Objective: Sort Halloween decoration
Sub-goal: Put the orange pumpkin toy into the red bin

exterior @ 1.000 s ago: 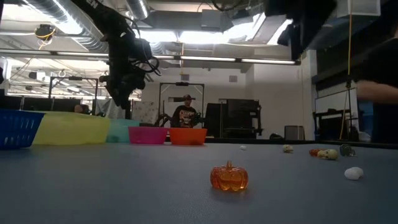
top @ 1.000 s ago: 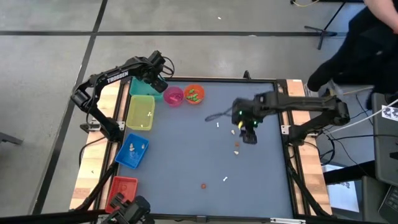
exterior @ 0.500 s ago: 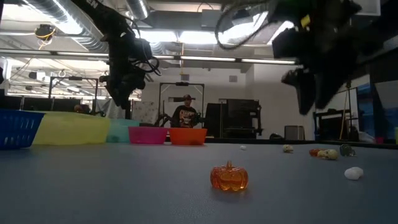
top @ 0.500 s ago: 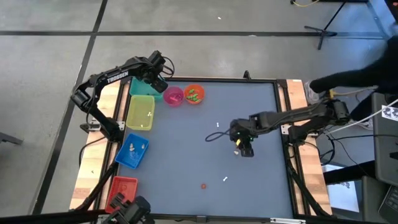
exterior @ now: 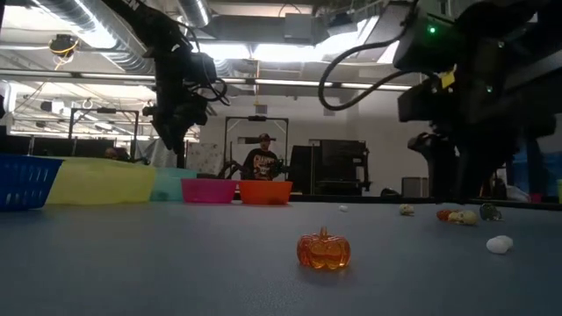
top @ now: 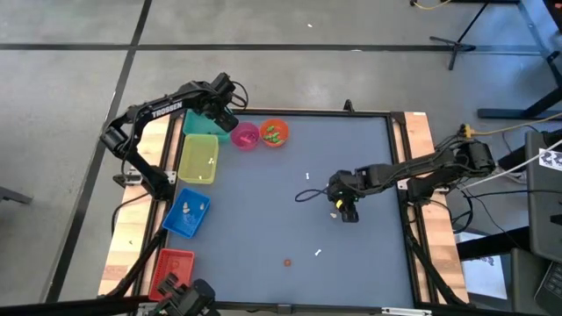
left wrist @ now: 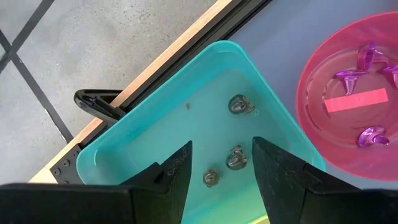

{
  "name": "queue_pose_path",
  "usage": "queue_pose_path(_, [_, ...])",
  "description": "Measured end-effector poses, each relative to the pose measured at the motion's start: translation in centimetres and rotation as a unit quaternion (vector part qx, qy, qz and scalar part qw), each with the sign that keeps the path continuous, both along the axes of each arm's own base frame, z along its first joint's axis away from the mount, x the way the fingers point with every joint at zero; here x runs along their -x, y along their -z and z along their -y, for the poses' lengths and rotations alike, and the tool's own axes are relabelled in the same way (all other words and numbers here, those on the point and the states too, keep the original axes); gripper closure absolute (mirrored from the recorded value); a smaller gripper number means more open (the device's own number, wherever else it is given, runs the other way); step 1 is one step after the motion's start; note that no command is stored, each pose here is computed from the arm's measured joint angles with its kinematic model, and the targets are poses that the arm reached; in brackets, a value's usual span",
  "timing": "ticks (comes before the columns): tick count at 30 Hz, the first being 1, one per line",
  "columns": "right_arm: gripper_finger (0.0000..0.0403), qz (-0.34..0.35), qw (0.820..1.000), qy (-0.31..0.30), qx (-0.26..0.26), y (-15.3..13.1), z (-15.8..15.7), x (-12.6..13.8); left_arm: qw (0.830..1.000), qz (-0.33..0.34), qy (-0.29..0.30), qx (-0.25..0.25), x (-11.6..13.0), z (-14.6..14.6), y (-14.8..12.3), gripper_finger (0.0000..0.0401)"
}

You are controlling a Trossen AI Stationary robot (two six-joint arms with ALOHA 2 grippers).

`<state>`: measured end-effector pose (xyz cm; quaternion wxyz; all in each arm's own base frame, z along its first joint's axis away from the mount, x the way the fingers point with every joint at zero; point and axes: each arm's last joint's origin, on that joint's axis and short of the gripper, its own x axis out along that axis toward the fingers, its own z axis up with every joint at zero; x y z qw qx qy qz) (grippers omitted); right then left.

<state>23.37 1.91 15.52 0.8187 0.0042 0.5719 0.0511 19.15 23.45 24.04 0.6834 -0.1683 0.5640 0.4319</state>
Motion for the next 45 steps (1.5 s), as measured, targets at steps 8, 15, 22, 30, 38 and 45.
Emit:
queue_pose_path(8, [0.0189, 0.007, 1.000, 0.004, 0.007, 0.2, 0.1, 0.0, 1.000, 0.000, 0.000, 0.000, 0.0, 0.0, 0.0, 0.0250])
queue_pose_path(15, [0.0189, 0.006, 1.000, 0.001, -0.001, 0.2, 0.0, 0.0, 1.000, 0.000, 0.000, 0.000, 0.0, 0.0, 0.0, 0.0250])
queue_pose_path(22, [0.0189, -0.016, 1.000, 0.001, 0.001, 1.4, 0.0, -0.3, 1.000, 0.000, 0.000, 0.000, 0.0, 0.0, 0.0, 0.0250])
queue_pose_path(30, [0.0189, -0.025, 1.000, 0.001, 0.002, 2.1, 0.0, -0.7, 1.000, 0.001, 0.000, -0.001, 0.0, 0.0, 0.0, 0.0250])
queue_pose_path(38, [0.0204, -0.025, 1.000, 0.001, 0.002, 2.1, 0.0, -0.7, 1.000, 0.006, 0.000, -0.007, -0.1, -0.1, -0.1, 0.0250])
queue_pose_path(45, [0.0268, -0.024, 1.000, 0.001, 0.001, 2.2, 0.0, -0.7, 1.000, 0.010, 0.000, -0.012, -0.2, -0.2, -0.1, 0.0250])
